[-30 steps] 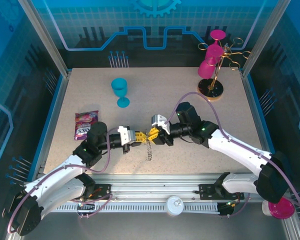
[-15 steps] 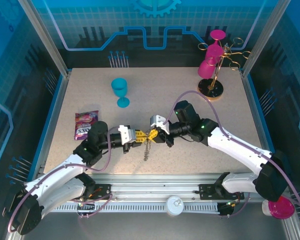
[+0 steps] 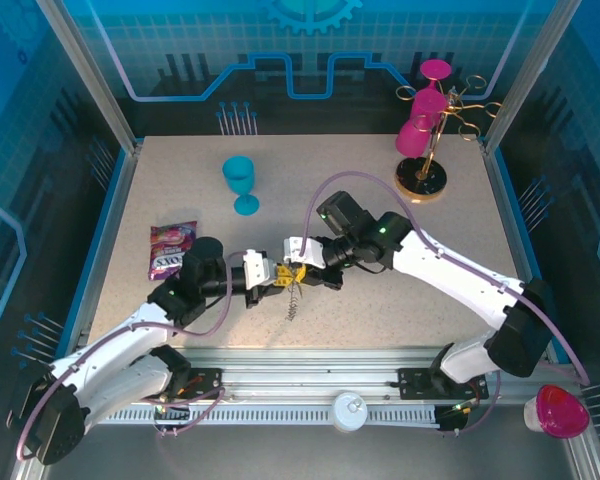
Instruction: Put the keys on the keyring
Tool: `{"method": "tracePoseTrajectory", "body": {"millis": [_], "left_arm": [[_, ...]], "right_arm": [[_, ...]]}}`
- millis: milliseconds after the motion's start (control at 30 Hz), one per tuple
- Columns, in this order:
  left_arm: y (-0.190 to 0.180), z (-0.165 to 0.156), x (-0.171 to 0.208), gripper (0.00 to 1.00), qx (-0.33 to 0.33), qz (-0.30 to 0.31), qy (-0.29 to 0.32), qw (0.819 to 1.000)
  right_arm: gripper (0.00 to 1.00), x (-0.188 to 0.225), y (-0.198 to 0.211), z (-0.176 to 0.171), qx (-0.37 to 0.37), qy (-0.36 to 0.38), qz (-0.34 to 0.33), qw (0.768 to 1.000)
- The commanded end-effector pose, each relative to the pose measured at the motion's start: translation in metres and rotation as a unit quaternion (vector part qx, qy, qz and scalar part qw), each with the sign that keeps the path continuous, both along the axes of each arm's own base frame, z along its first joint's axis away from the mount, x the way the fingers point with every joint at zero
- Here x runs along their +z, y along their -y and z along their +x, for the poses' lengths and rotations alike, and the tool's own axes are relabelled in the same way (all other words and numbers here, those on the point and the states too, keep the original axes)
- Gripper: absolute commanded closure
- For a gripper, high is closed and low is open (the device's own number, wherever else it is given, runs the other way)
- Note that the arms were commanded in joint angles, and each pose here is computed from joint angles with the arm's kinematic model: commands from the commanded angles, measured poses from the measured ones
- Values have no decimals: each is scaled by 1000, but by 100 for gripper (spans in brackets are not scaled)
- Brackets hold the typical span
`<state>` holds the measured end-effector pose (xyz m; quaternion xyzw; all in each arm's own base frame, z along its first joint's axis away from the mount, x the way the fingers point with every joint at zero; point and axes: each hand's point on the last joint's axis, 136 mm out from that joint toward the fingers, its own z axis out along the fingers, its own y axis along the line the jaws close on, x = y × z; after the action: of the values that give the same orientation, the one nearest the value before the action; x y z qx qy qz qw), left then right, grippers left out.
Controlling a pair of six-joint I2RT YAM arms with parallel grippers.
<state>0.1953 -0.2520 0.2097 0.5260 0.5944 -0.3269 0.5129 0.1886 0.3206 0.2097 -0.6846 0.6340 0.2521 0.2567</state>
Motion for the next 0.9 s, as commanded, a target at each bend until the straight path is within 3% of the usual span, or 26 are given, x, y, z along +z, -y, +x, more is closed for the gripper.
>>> {"method": "tracePoseTrajectory", "body": {"millis": [0,67,167,267,367,667,867], "left_arm": [[3,-1,6,94,-10,6,11,1000],[3,-2,6,100,-11,6,11,1000],[2,-2,9,100,-10,2,18,1000],[2,-4,14,100,-9,-14,28,999],[2,-6,23,100,-14,-36,39,998],[4,-9,38,100,-19,-84,49,995],[5,-11,39,100,-24,-87,49,995]], "right_arm": [[100,12,-5,-12,33,2,-3,999],[100,16,-7,-11,28,2,10,1000],[100,24,-6,-6,5,6,39,999],[82,28,0,1,-30,-1,75,997],[76,27,7,4,-57,-22,105,993],[73,23,6,-2,-77,-55,155,983],[77,26,5,-5,-72,-59,161,983]]}}
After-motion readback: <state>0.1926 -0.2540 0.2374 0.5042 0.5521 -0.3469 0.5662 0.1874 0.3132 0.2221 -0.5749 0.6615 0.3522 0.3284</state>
